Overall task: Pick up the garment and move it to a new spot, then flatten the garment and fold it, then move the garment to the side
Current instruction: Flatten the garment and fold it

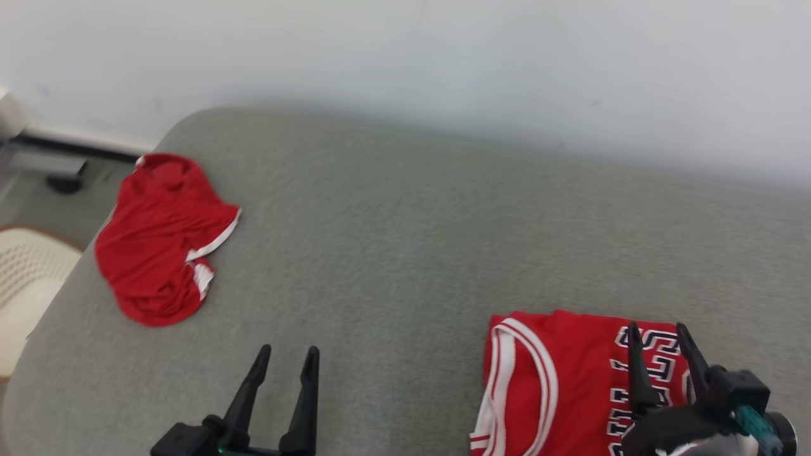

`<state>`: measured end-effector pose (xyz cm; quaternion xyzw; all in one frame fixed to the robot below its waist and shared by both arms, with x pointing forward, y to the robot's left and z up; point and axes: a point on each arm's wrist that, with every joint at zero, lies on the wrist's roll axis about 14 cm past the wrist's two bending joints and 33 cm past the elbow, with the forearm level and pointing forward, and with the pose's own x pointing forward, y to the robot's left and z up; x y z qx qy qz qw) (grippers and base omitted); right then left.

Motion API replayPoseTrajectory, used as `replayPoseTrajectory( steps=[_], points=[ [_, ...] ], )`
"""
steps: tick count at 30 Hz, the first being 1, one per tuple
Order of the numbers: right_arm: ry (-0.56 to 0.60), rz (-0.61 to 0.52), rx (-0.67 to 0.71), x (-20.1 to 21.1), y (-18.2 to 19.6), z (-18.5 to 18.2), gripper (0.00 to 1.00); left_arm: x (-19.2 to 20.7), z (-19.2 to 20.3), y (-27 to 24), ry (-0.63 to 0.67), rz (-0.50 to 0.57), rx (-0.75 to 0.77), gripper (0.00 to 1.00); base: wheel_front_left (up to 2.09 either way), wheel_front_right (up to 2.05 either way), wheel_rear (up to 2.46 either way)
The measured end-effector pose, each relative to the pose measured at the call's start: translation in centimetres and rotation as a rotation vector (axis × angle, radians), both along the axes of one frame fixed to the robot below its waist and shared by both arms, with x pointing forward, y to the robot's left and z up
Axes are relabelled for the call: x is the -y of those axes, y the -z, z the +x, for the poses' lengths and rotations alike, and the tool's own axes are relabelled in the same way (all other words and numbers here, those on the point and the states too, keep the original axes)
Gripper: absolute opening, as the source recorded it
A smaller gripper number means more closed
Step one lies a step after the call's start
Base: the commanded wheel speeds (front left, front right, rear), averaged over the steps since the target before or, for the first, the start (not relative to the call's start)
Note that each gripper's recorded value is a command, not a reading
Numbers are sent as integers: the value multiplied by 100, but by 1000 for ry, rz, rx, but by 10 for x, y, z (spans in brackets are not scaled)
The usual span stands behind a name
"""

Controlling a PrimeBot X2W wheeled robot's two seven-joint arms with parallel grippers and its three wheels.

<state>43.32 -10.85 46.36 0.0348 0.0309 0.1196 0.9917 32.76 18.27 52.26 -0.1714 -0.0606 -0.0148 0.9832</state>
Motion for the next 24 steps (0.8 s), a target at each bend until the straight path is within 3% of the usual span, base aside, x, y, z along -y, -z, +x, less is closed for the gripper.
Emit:
replayPoseTrajectory(
  steps=[7, 13, 24],
  points=[
    [70, -19, 93, 35, -30, -46, 100, 10, 2, -13, 31, -12, 54, 100, 0, 0, 0],
    [136, -85, 122, 62, -39, -85, 100, 20, -1, -21, 57, 63, 91, 100, 0, 0, 0],
    [200, -75, 129, 81, -48, -121, 100, 19, -15, -20, 62, 173, 106, 100, 0, 0, 0]
  ],
)
